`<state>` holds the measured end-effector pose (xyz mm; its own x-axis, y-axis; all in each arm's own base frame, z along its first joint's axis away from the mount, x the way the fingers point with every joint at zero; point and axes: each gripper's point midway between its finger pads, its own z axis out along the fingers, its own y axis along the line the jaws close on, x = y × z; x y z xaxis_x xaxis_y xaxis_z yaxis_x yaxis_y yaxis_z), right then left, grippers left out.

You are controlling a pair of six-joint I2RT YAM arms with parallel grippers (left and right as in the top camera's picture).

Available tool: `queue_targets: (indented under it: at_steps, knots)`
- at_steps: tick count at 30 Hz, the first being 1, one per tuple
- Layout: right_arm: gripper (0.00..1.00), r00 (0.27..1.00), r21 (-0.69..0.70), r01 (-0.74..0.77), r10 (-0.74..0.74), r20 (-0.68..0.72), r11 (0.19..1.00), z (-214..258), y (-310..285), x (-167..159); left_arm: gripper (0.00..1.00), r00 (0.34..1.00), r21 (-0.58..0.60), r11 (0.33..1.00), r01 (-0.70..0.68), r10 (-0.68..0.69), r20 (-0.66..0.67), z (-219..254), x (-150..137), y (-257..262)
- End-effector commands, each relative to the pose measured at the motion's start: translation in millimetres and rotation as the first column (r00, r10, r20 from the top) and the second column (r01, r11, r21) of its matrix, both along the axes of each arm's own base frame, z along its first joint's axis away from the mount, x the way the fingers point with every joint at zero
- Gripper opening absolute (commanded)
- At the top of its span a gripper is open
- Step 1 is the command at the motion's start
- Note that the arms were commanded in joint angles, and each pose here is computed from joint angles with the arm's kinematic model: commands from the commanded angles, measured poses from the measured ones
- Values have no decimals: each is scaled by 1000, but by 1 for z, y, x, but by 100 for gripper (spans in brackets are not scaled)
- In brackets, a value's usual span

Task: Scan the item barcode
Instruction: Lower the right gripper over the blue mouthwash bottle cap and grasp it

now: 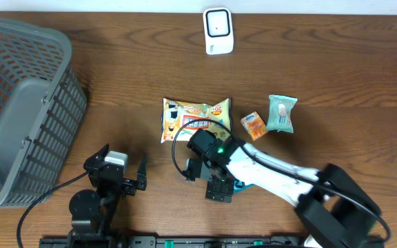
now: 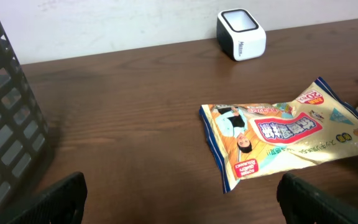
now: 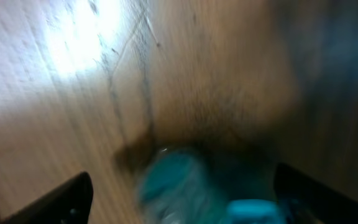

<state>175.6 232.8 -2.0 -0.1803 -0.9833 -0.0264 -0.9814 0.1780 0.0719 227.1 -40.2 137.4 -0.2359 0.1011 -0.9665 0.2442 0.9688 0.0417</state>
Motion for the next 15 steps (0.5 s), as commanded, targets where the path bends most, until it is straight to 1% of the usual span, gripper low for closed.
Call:
queue_targets:
  at_steps: [1, 3, 4, 6, 7, 9, 13, 15]
  knots:
    - [73, 1000, -74, -2, 1, -11, 997, -16, -13, -1, 98, 999, 13, 1000, 12, -11, -34, -12, -2, -1]
    - [58, 1000, -96, -3, 1, -18, 995, -22, -17, -2, 98, 999, 13, 1000, 12, -11, -34, -12, -2, -1]
    - [54, 1000, -101, -4, 1, -23, 995, -24, -17, -3, 98, 999, 13, 1000, 12, -11, -34, -12, -2, -1]
    - [38, 1000, -105, -4, 1, -25, 994, -25, -18, -3, 98, 999, 13, 1000, 12, -11, -34, -12, -2, -1]
    - [33, 1000, -104, -4, 1, -24, 995, -25, -18, -3, 98, 999, 13, 1000, 12, -11, -34, -12, -2, -1]
    - [29, 1000, -102, -3, 1, -23, 995, -24, -17, -2, 98, 999, 13, 1000, 12, -11, -34, -12, -2, -1]
    - [16, 1000, -95, 1, -2, -17, 995, -22, -14, 0, 98, 999, 13, 1000, 12, -11, -34, -12, -2, -1]
    - [11, 1000, -90, 2, -3, -12, 996, -20, -12, 2, 98, 999, 13, 1000, 12, -11, -34, -12, -2, -1]
